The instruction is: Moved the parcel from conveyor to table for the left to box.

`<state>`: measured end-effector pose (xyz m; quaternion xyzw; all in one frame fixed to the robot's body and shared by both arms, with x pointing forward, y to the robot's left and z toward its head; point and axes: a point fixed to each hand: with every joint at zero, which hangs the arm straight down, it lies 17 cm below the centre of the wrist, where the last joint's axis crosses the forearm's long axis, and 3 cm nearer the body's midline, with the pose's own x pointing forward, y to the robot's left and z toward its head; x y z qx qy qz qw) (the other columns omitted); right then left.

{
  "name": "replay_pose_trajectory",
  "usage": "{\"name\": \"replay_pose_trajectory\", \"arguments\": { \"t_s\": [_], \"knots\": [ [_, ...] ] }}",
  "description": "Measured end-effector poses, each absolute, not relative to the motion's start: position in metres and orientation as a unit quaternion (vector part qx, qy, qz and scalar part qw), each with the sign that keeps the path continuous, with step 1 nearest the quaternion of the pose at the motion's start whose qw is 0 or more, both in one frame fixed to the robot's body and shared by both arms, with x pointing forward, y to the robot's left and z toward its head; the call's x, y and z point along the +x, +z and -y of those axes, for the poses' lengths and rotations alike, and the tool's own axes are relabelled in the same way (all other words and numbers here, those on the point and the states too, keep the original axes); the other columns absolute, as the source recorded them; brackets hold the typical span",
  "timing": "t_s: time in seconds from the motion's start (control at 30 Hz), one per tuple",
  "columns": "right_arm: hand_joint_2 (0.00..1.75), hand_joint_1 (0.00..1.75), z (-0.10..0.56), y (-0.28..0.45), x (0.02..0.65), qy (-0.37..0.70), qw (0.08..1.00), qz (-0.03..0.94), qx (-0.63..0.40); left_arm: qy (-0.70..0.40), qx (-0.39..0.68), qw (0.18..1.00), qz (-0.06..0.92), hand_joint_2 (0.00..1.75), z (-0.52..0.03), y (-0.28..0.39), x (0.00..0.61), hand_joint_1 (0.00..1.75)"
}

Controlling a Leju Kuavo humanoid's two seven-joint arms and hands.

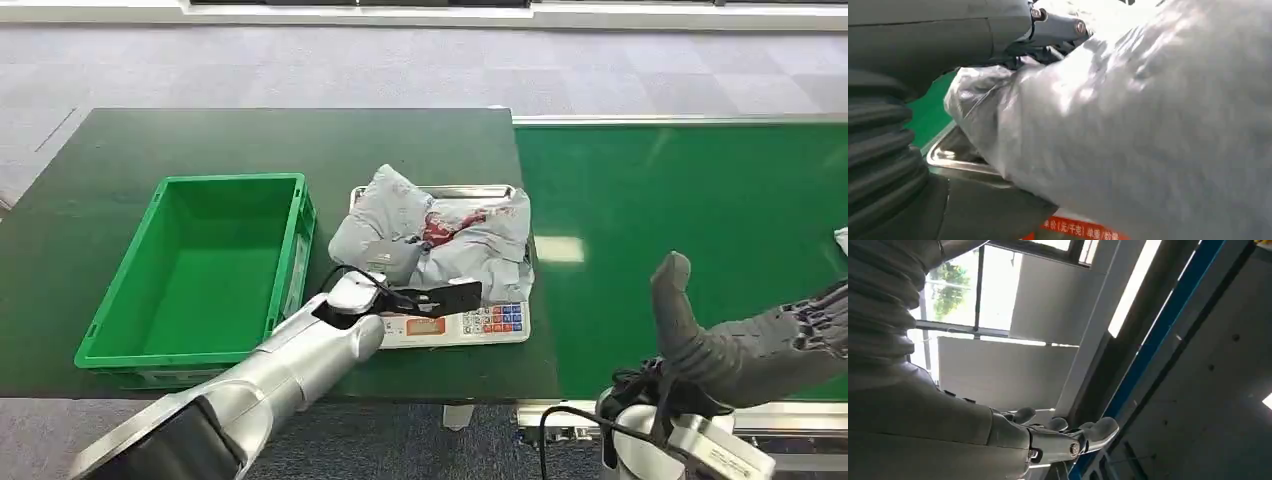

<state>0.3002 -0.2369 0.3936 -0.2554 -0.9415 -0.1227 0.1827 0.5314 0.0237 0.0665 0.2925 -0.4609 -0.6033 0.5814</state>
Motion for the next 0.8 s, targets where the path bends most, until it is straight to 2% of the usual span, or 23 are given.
{"name": "replay_pose_trajectory", "arguments": {
  "t_s": [0.3,0.8],
  "knots": [
    [1.75,0.0,0.231,0.399,0.295,-0.131,0.18,0.945,-0.241,-0.553,0.324,0.57,0.514,1.75,-0.025,0.086,0.542,1.75],
    [1.75,0.0,0.226,0.389,0.305,-0.125,0.196,0.943,-0.237,-0.5,0.282,0.583,0.574,1.75,-0.019,0.108,0.553,1.75]
  ]
}}
